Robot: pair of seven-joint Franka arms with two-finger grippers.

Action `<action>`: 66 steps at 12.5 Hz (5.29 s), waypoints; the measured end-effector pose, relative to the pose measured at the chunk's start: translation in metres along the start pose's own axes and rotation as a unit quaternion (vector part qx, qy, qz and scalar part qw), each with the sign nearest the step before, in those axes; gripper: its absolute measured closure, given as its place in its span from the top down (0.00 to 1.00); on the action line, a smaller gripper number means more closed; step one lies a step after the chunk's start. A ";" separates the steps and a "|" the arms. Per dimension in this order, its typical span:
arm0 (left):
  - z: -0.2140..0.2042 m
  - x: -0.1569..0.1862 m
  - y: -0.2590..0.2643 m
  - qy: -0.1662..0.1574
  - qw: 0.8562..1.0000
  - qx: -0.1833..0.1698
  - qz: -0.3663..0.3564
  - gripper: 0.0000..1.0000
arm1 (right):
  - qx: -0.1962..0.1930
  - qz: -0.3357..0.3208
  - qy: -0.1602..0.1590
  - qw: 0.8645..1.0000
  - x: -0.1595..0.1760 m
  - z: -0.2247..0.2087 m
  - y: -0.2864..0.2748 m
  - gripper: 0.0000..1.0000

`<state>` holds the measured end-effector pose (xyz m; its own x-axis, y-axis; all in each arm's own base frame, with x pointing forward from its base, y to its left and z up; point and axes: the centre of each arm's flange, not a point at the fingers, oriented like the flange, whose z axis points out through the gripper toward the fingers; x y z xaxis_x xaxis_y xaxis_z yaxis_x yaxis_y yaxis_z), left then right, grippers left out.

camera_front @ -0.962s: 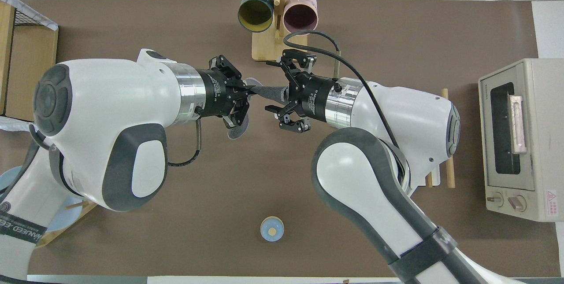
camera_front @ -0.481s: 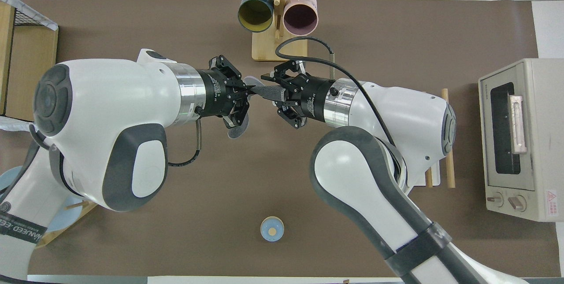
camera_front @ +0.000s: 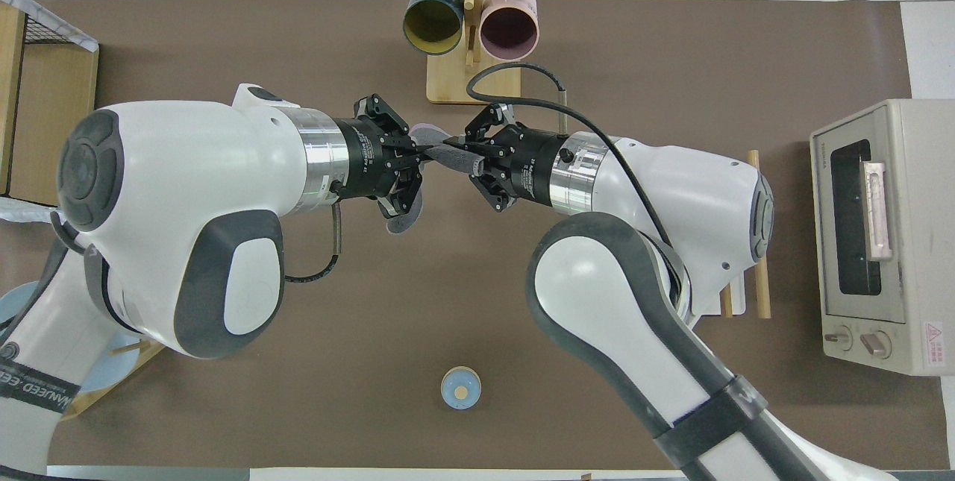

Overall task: Fold towel and hang on rack
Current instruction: 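Carry the towel with the right gripper while the left gripper withdraws, then drape the towel over the wooden rods with the right gripper, then release the towel and raise the right gripper away from the rack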

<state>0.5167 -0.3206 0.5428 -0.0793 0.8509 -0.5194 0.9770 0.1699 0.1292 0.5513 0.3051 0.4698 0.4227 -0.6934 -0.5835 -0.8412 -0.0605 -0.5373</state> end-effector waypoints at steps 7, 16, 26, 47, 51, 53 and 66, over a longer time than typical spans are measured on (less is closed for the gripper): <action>-0.004 0.041 0.017 0.019 0.993 0.002 0.114 0.89 | -0.130 -0.192 0.007 0.973 0.001 -0.037 -0.011 0.02; -0.078 0.202 0.093 0.116 0.900 0.035 0.419 1.00 | -0.290 -0.411 -0.016 0.864 0.189 -0.200 0.066 0.02; -0.163 0.210 0.091 0.135 0.679 0.220 0.688 1.00 | -0.392 -0.569 0.004 0.723 0.257 -0.278 0.086 0.02; -0.186 0.190 0.068 0.105 0.631 0.262 0.723 1.00 | -0.441 -0.573 0.043 0.690 0.241 -0.277 0.065 1.00; -0.186 0.189 0.069 0.105 0.631 0.255 0.725 1.00 | -0.459 -0.583 0.033 0.669 0.213 -0.285 0.040 1.00; -0.186 0.189 0.069 0.106 0.632 0.254 0.725 1.00 | -0.476 -0.586 0.024 0.655 0.191 -0.293 0.024 1.00; -0.187 0.190 0.070 0.106 0.632 0.254 0.725 1.00 | -0.501 -0.569 -0.012 0.652 0.136 -0.299 -0.039 1.00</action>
<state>0.5326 -0.0542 0.6109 0.9993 -0.0137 -0.0351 -0.0129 -0.9996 0.0241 0.5410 -0.0009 0.5938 0.9604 0.2202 -0.1705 0.2283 -0.9732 0.0290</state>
